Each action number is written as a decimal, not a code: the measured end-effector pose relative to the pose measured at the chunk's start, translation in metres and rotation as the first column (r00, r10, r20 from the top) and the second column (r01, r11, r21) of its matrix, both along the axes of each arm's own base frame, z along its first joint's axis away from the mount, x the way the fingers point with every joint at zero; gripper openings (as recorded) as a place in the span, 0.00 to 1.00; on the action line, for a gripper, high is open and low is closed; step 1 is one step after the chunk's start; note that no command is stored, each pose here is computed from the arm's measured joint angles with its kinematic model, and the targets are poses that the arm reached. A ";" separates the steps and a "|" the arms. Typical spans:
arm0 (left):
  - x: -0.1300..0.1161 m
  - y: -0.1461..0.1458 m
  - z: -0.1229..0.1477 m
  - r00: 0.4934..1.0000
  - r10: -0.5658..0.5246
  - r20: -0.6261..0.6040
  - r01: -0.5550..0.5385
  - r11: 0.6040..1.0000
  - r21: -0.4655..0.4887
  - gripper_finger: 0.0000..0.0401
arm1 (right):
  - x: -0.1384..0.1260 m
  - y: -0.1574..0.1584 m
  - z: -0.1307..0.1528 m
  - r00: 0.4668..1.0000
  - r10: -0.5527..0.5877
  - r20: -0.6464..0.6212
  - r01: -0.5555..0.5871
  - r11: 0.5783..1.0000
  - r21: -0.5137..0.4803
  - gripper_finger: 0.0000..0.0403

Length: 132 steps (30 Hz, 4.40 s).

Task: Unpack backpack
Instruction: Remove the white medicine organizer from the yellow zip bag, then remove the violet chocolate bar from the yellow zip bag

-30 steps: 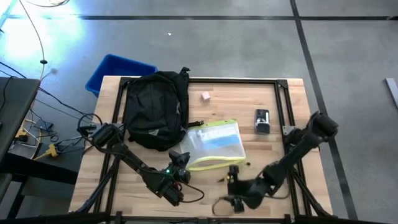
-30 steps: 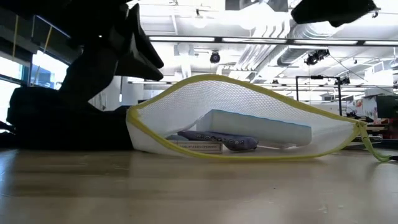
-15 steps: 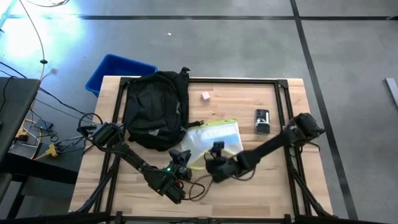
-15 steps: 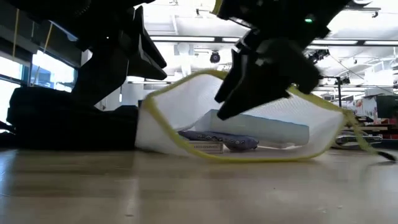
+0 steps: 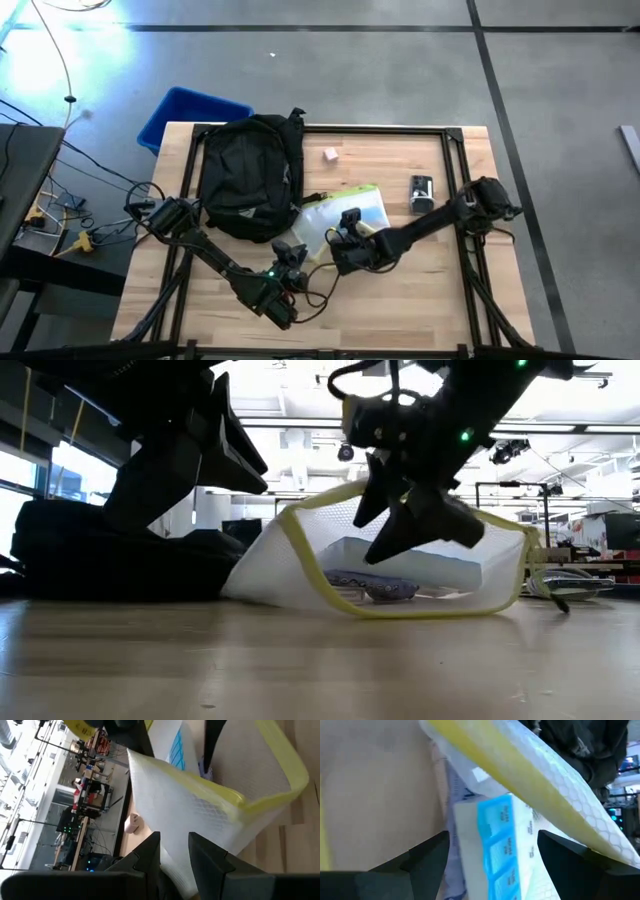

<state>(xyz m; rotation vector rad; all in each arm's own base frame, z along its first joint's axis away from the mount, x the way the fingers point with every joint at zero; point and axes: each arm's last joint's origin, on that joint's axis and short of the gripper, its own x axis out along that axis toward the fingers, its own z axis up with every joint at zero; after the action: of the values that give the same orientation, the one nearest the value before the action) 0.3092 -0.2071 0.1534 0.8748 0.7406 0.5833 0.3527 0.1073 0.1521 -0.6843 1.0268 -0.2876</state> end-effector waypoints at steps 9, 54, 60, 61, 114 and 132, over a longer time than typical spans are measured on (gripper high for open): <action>0.000 0.000 0.000 1.000 -0.001 -0.001 0.001 1.000 0.001 0.21 | 0.015 -0.009 -0.030 1.000 -0.029 0.012 0.030 0.989 -0.143 0.71; 0.001 -0.001 0.001 1.000 0.000 0.014 0.000 1.000 -0.008 0.21 | -0.057 0.090 0.127 0.963 -0.059 0.262 0.162 0.906 -0.392 0.31; 0.000 -0.002 0.001 1.000 -0.003 0.017 0.003 1.000 -0.001 0.21 | -0.052 -0.031 0.070 0.926 -0.318 0.203 0.377 0.813 -0.444 0.31; 0.000 -0.002 0.001 1.000 -0.003 0.017 0.003 1.000 -0.001 0.21 | -0.052 -0.050 0.058 0.914 -0.363 0.180 0.405 0.806 -0.433 0.31; 0.005 0.003 0.002 0.999 0.018 0.045 -0.019 1.000 0.010 0.21 | -0.056 0.061 0.036 0.935 0.115 0.335 -0.289 0.793 0.536 0.80; 0.008 0.005 0.002 0.999 0.020 0.045 -0.021 1.000 0.004 0.21 | -0.013 -0.031 -0.026 0.977 -0.167 0.129 0.073 0.842 0.534 0.61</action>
<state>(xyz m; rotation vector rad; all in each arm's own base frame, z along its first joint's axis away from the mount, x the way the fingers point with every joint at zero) 0.3168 -0.2023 0.1550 0.8563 0.7081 0.6213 0.3399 0.0761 0.1265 -0.0904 0.9272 -0.1562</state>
